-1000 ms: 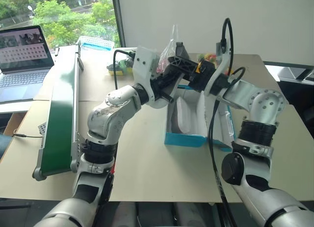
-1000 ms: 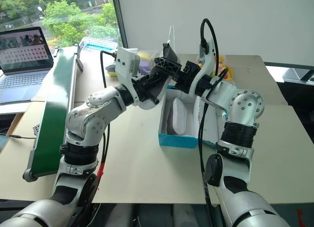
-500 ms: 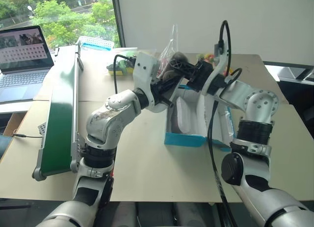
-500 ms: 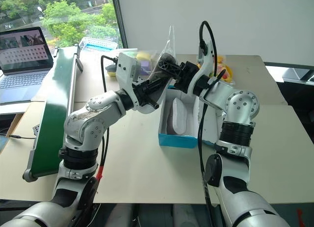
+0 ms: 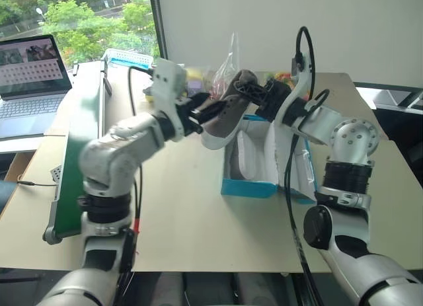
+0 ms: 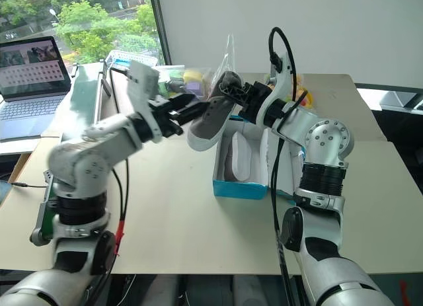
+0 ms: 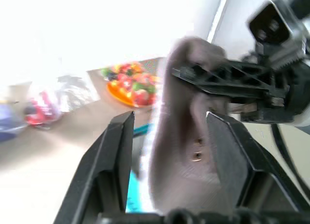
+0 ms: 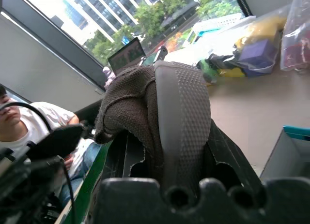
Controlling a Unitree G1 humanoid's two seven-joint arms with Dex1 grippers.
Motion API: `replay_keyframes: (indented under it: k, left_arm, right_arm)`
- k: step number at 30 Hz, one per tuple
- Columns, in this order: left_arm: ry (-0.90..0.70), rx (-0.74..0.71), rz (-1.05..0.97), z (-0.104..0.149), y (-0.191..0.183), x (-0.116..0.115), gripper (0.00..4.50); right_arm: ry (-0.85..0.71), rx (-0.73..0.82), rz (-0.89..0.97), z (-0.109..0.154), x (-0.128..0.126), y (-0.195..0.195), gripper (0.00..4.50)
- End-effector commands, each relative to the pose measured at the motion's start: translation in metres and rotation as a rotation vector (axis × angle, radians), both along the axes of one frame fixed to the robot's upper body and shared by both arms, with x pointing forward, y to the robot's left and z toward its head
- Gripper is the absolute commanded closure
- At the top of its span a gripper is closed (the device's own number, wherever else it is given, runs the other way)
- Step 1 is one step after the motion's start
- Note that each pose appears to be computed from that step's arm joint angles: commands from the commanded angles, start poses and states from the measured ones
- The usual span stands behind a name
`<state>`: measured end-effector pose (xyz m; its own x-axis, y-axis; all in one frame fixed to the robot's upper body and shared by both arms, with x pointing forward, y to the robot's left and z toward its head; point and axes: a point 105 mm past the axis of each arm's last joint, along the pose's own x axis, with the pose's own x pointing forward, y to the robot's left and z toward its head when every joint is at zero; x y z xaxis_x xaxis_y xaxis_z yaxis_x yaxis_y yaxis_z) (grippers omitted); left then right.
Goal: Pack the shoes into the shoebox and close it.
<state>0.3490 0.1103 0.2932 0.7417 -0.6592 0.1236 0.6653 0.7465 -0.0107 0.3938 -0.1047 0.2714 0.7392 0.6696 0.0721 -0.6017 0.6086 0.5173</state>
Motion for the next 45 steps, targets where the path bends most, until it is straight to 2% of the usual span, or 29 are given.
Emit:
replay_keyframes:
  k: [1, 3, 8, 15, 23, 26, 29, 33, 39, 43, 45]
  left_arm:
    - [-0.047, 0.007, 0.063, 0.015, 0.022, 0.002, 1.99]
    - [-0.051, 0.026, 0.090, 0.014, 0.028, 0.004, 1.99]
    - [-0.052, 0.039, 0.063, 0.005, 0.016, 0.003, 1.99]
    - [-0.048, 0.055, 0.036, -0.006, 0.006, 0.000, 1.99]
    - [-0.048, 0.043, 0.061, -0.009, 0.008, -0.001, 1.99]
    - [-0.044, 0.028, 0.080, -0.011, 0.009, -0.001, 1.99]
    - [-0.041, 0.013, 0.090, -0.014, 0.009, -0.002, 1.99]
    - [-0.041, 0.005, 0.095, -0.017, 0.005, -0.004, 1.99]
    - [-0.038, -0.010, 0.119, -0.020, 0.007, -0.005, 1.99]
    - [-0.037, -0.018, 0.120, -0.022, 0.005, -0.006, 1.99]
    - [-0.037, -0.022, 0.122, -0.023, 0.004, -0.005, 1.99]
  right_arm:
    - [-0.123, -0.090, -0.006, 0.033, -0.004, -0.003, 3.80]
    - [-0.123, -0.213, -0.023, 0.029, -0.002, -0.008, 3.80]
    - [-0.124, -0.514, -0.066, 0.013, 0.005, -0.031, 3.80]
    - [-0.065, -0.601, -0.006, -0.006, 0.013, -0.043, 3.80]
    - [-0.005, -0.723, -0.047, -0.028, 0.030, -0.058, 3.80]
    - [0.031, -0.812, -0.109, -0.045, 0.039, -0.063, 3.80]
    - [0.122, -0.980, -0.232, -0.076, 0.053, -0.069, 3.80]
    - [0.199, -1.010, -0.282, -0.093, 0.060, -0.064, 3.80]
    - [0.214, -1.063, -0.318, -0.109, 0.065, -0.060, 3.80]
    - [0.249, -1.009, -0.305, -0.119, 0.065, -0.053, 3.80]
    - [0.265, -0.992, -0.296, -0.123, 0.064, -0.050, 2.85]
